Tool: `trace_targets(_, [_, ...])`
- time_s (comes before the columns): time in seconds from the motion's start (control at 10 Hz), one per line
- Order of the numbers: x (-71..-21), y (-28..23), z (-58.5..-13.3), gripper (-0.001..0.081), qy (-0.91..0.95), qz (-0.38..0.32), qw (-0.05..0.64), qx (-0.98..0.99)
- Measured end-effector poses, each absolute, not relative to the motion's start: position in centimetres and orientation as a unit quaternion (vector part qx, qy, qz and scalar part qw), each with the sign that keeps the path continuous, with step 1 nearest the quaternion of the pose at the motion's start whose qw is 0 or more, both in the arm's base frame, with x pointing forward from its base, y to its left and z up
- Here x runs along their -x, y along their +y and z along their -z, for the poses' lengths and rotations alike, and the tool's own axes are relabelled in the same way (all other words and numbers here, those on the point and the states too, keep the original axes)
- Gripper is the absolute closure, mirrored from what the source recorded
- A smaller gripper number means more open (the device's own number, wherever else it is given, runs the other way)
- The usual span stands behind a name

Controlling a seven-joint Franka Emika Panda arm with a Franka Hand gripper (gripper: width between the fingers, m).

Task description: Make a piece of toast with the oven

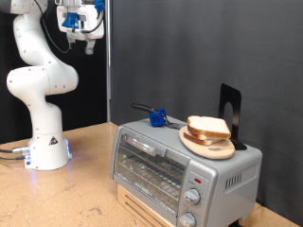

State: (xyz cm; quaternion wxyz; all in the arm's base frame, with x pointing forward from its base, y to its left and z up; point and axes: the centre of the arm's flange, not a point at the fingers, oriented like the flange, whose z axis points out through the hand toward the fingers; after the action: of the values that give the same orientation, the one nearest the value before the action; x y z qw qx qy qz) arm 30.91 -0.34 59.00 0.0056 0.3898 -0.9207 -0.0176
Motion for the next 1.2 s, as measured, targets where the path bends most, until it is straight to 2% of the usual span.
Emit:
trace_targets(0.5, [-31.6,-1.6,-59.6,-0.0002,-0.792,-0.007,-0.042,-0.609])
trace_targets(0.8, [-31.8,-0.4,-59.7,-0.0002,-0.722,-0.015,-0.049,-0.690])
trace_targets(1.2, [-35.5,0.5,-57.2,-0.0002,-0.546,-0.074,-0.046,-0.833])
